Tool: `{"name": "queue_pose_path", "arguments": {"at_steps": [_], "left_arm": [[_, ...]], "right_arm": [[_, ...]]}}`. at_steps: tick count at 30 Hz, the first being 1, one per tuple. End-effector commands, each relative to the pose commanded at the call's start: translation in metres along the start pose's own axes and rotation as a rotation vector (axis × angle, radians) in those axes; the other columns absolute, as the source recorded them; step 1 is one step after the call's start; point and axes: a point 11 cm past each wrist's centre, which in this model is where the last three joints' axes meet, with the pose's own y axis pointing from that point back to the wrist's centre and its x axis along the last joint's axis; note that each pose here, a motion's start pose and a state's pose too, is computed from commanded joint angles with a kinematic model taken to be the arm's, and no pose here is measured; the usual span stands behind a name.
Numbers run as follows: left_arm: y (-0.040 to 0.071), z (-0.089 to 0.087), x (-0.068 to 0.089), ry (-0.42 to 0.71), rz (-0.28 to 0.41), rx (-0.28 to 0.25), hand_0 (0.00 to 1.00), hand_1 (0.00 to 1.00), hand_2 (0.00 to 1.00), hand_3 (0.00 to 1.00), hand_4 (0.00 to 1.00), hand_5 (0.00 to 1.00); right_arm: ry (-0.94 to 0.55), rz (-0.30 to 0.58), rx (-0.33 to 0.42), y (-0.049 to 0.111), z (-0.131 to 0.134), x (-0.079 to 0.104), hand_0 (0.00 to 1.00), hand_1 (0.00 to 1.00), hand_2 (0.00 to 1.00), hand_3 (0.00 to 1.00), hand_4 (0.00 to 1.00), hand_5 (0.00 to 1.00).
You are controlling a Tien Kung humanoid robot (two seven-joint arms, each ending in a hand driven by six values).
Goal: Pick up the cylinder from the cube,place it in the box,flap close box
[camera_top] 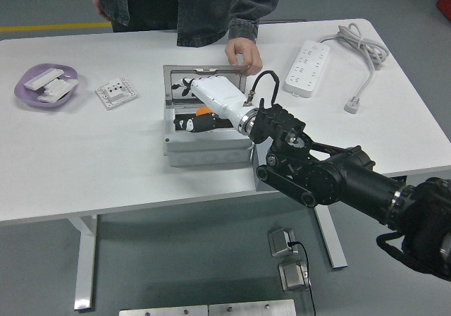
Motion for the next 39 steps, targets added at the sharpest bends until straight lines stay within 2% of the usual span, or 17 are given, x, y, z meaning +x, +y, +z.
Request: {"name": "queue_pose_path", "arguments": {"at_steps": [6, 12, 22, 34, 39], "left_arm": [[-0.003, -0.010, 0.005, 0.011, 0.008, 0.018, 0.700, 0.726, 0.700, 0.791, 0.622, 0.803], [-0.004, -0.013, 0.006, 0.016, 0.006, 0.020, 0.699, 0.726, 0.699, 0.790, 0.622, 0.803], [-0.003, -0.010, 0.006, 0.019, 0.002, 0.009, 0.697, 0.725, 0.698, 0.788, 0.620, 0.802], [-0.002, -0.006, 0.006, 0.013, 0.001, 0.005, 0.697, 0.724, 0.696, 0.783, 0.620, 0.802], [-0.001, 0.000, 0.004, 0.010, -0.005, -0.011, 0.697, 0.724, 0.696, 0.783, 0.620, 0.802]], "right_arm": [[-0.018, 0.021, 0.015, -0.006, -0.011, 0.017, 0.728, 0.642, 0.714, 0.826, 0.768, 0.425], [-0.016, 0.042, 0.019, -0.011, -0.015, 0.032, 0.711, 0.629, 0.706, 0.818, 0.767, 0.429], [-0.038, 0.085, -0.027, -0.018, 0.001, 0.058, 0.701, 0.619, 0.704, 0.814, 0.762, 0.437], [-0.052, 0.108, -0.068, -0.020, 0.016, 0.069, 0.710, 0.617, 0.701, 0.808, 0.753, 0.450], [-0.061, 0.107, -0.120, -0.018, 0.035, 0.068, 0.710, 0.617, 0.701, 0.808, 0.753, 0.450]]}}
